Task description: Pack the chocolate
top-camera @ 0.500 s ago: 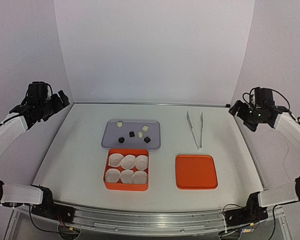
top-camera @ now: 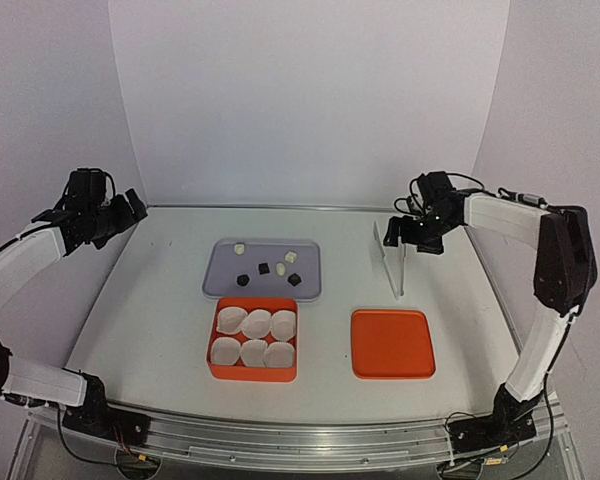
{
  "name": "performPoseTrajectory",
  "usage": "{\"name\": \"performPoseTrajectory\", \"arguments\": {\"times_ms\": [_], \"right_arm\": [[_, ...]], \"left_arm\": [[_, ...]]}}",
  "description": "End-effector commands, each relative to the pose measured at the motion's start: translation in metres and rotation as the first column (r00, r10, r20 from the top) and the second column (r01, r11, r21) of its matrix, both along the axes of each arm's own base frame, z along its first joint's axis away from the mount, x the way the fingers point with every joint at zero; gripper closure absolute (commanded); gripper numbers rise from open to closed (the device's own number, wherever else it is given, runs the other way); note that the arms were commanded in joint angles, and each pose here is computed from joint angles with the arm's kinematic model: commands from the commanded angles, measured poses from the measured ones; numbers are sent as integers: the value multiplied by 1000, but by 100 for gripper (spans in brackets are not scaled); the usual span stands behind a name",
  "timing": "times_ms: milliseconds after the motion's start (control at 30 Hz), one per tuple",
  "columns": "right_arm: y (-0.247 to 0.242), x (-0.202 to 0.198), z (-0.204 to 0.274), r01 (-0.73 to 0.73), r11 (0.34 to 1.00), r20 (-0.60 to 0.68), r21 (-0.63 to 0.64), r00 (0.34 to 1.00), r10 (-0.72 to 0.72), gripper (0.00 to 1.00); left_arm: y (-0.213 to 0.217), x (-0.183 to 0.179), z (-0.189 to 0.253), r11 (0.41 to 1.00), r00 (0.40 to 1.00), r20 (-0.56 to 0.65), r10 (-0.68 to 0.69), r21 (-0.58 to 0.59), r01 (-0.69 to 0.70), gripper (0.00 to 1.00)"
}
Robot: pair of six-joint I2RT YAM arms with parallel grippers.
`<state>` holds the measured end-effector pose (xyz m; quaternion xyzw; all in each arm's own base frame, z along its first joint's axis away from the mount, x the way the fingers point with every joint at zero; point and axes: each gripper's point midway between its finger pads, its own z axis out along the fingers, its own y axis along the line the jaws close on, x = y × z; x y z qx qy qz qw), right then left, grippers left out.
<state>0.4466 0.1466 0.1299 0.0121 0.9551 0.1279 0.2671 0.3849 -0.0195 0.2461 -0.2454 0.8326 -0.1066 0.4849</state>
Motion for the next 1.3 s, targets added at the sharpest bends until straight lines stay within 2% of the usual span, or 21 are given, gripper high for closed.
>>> {"name": "performPoseTrajectory", "arguments": {"times_ms": [0, 267, 633, 1033, 1267], "right_arm": [[-6, 22, -23, -7, 991, -24, -133, 1000, 4, 2], [6, 36, -71, -38, 975, -85, -217, 996, 20, 2], [3, 33, -114, -6, 961, -148, -275, 988, -36, 10], [-10, 21, -143, 54, 946, -193, -320, 974, -121, 25], [-19, 13, -150, 85, 931, -196, -356, 967, -163, 44]], "left_arm": [[-7, 6, -9, 999, 1000, -8, -17, -34, 16, 0], [-6, 8, -27, 999, 999, -46, 0, -47, -2, 0], [-8, 17, -37, 998, 997, -74, 5, -59, -9, 0], [-9, 25, -52, 998, 992, -126, 11, -62, -19, 0], [-8, 23, -52, 997, 991, -130, 18, -66, -27, 0]]}}
